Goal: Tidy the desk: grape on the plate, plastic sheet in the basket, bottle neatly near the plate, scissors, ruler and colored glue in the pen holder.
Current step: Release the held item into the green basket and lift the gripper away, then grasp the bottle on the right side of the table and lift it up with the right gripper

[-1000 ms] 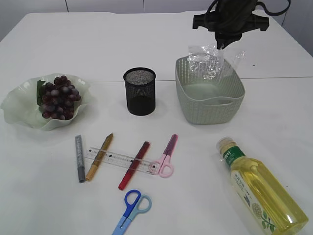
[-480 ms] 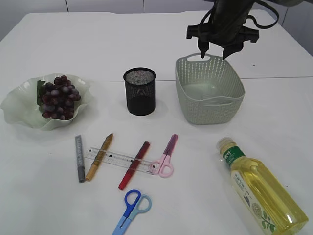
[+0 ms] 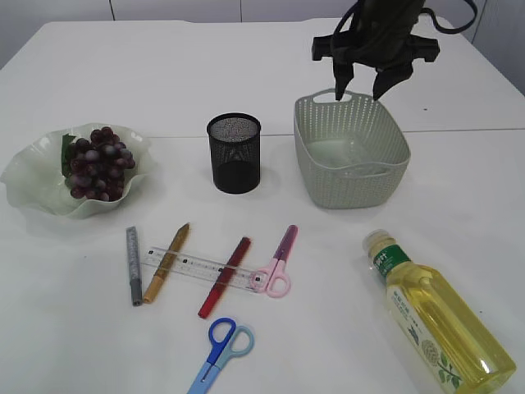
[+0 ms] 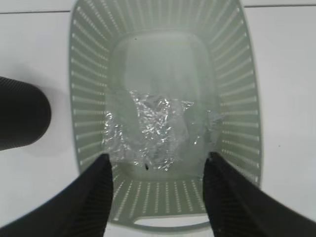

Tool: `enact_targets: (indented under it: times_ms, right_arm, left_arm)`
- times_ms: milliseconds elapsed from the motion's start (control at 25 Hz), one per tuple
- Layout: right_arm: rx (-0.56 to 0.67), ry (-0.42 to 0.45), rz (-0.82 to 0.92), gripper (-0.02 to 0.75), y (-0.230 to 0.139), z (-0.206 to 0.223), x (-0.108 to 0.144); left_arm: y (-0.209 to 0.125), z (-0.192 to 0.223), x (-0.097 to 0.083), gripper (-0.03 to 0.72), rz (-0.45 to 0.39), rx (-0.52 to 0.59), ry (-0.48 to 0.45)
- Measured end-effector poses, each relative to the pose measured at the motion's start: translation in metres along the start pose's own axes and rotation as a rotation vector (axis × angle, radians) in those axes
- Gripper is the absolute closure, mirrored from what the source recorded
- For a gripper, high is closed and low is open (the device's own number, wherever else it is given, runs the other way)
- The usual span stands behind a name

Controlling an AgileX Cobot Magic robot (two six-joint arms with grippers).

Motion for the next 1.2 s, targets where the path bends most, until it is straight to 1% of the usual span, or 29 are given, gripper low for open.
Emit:
enact_targets:
  times_ms: [120, 200, 400, 520, 680, 840, 960, 1080, 1200]
  right_arm:
    - [0.02, 0.058, -0.026, 0.306, -0.003, -0.007, 0.006]
    - [0.015, 0.081, -0.036, 0.306, -0.003, -0.015, 0.007]
    - [0.013, 0.082, -0.049, 0.306, -0.014, -0.042, 0.0]
    - [0.026, 0.076, -0.052, 0.307, -0.028, -0.061, -0.008]
    - [0.043, 0.056, -0.06, 0.307, -0.055, -0.089, -0.024]
    - [0.066, 0.046, -0.063, 0.307, -0.09, -0.114, -0.043]
    - [0.093, 0.035, -0.064, 0.307, -0.117, -0.124, -0.056]
    - [0.139, 0.02, -0.065, 0.306, -0.139, -0.122, -0.065]
    - [0.186, 0.02, -0.061, 0.306, -0.148, -0.112, -0.066]
  left_arm:
    - [0.0, 0.003, 0.0, 0.379, 0.0, 0.007, 0.001]
    - [0.0, 0.004, 0.0, 0.379, 0.0, 0.008, 0.001]
    - [0.001, 0.009, 0.0, 0.38, 0.0, 0.02, 0.0]
    - [0.001, 0.012, 0.001, 0.38, 0.0, 0.027, 0.0]
    - [0.001, 0.012, 0.0, 0.38, -0.002, 0.026, -0.004]
    - [0.001, 0.012, -0.003, 0.38, -0.01, 0.025, -0.028]
    - [0.001, 0.012, -0.005, 0.38, -0.018, 0.023, -0.052]
    - [0.001, 0.012, -0.007, 0.38, -0.024, 0.022, -0.069]
    - [0.001, 0.012, -0.008, 0.38, -0.026, 0.022, -0.074]
Point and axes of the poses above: a point on each arm's last joint axis where the gripper is mounted, z pointing out along that axis toward the gripper, x along the wrist's bending axis when the last joint is at zero, y = z × x, the point moved 2 cm from there along z, pointing out along that axis toward the gripper, and after that the axes turned 9 degrees about z, right-handed, at the moved point
